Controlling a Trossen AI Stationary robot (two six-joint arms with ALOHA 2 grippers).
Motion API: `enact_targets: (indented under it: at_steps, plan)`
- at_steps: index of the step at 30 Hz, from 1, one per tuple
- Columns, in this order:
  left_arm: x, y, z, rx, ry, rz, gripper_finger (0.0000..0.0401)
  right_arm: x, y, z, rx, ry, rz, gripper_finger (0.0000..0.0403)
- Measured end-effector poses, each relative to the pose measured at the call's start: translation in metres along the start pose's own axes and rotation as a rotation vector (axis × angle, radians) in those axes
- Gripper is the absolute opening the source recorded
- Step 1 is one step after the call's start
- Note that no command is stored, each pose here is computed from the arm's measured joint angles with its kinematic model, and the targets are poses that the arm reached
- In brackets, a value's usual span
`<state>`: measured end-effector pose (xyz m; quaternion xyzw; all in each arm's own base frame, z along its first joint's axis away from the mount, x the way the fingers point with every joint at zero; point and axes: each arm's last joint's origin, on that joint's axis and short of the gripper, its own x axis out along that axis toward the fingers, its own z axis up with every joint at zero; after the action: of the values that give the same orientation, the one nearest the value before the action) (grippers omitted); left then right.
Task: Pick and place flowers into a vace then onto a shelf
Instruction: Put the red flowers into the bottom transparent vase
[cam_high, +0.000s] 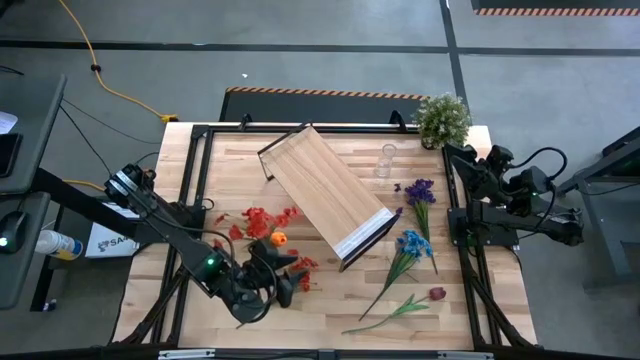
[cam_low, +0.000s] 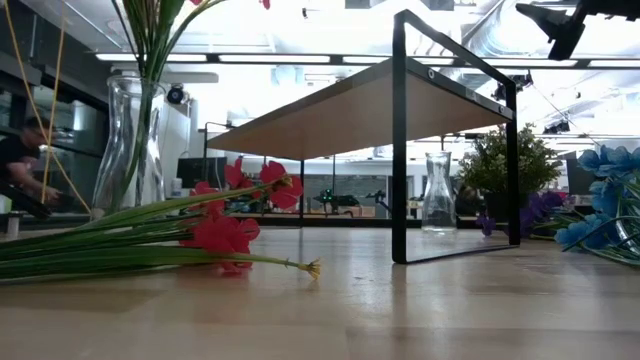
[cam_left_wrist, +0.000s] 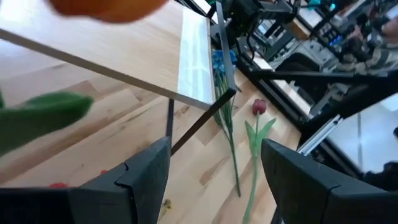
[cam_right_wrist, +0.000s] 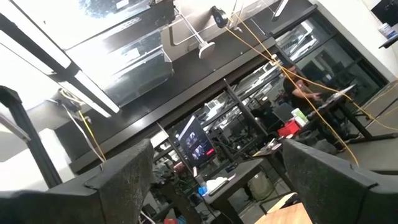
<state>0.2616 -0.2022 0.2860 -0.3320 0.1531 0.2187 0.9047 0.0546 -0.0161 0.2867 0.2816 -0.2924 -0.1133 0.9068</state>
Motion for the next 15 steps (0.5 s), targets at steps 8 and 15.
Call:
enact_targets:
  at_steps: [8,15]
  plan:
    - [0.0000,0.0003,0.0009,0.130,-0.027,0.010,0.0282,0.0000,0.0000,-0.0001,-0.009,0.001,0.001,0.0344]
    - [-0.0001,-0.0011,0.0001,0.130,0.008,-0.012,0.0282,0.0000,0.0001,-0.0001,-0.011,0.003,0.004,0.0344]
